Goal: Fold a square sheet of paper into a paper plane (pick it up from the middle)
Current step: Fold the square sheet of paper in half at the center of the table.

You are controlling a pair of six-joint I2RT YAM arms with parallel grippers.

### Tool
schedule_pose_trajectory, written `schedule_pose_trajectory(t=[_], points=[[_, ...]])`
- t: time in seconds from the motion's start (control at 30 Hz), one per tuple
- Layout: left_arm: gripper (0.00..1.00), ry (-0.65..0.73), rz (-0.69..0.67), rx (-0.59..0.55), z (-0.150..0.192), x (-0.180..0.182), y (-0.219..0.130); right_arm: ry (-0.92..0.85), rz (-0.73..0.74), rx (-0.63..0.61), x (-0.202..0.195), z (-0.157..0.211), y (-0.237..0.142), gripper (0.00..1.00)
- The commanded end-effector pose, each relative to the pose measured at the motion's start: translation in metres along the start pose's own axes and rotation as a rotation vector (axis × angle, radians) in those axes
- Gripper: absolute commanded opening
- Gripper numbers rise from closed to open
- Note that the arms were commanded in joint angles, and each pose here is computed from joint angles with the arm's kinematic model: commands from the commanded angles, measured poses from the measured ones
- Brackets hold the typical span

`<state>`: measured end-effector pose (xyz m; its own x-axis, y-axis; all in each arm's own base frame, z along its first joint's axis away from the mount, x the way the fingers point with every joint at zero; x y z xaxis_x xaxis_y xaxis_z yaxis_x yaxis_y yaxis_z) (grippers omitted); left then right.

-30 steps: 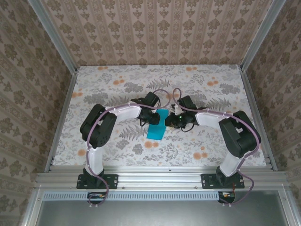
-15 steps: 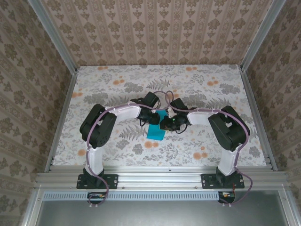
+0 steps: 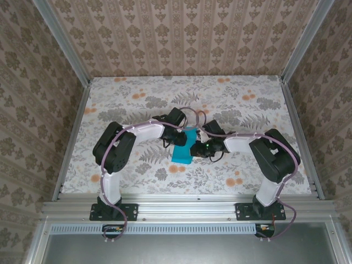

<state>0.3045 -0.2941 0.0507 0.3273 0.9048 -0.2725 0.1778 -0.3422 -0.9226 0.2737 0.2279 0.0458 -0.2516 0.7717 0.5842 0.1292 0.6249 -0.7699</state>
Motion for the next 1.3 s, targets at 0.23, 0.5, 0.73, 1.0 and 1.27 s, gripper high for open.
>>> schedule_pose_trajectory(t=[0.23, 0.5, 0.73, 1.0, 1.27], points=[[0.30, -0.054, -0.144, 0.287, 0.073, 0.044, 0.040, 0.081, -0.057, 0.028, 0.018, 0.019, -0.022, 0.20], [0.30, -0.058, -0.135, 0.283, 0.072, 0.043, 0.040, 0.103, -0.125, -0.044, 0.038, -0.013, -0.010, 0.21], [0.30, -0.058, -0.136, 0.281, 0.073, 0.043, 0.040, 0.082, -0.070, 0.057, 0.028, 0.002, 0.019, 0.22], [0.30, -0.055, -0.144, 0.284, 0.073, 0.046, 0.039, 0.054, -0.007, 0.159, 0.015, 0.037, 0.020, 0.22], [0.30, -0.063, -0.141, 0.291, 0.073, 0.047, 0.042, 0.037, 0.026, 0.216, 0.012, 0.072, 0.013, 0.23]])
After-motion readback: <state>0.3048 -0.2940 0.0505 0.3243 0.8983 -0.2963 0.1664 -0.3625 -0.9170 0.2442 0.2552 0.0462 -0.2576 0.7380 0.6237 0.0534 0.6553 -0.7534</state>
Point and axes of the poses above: each hand's point on the last joint's axis, 136 mm out from that joint toward the fingers, its own y axis out along the fingers, its own x axis along the line the jaws close on, z = x × y, the point moved 4 cm from there along -y, back along the fingers, and after that the axes turned 8 degrees about -y, right-handed, at the moved point
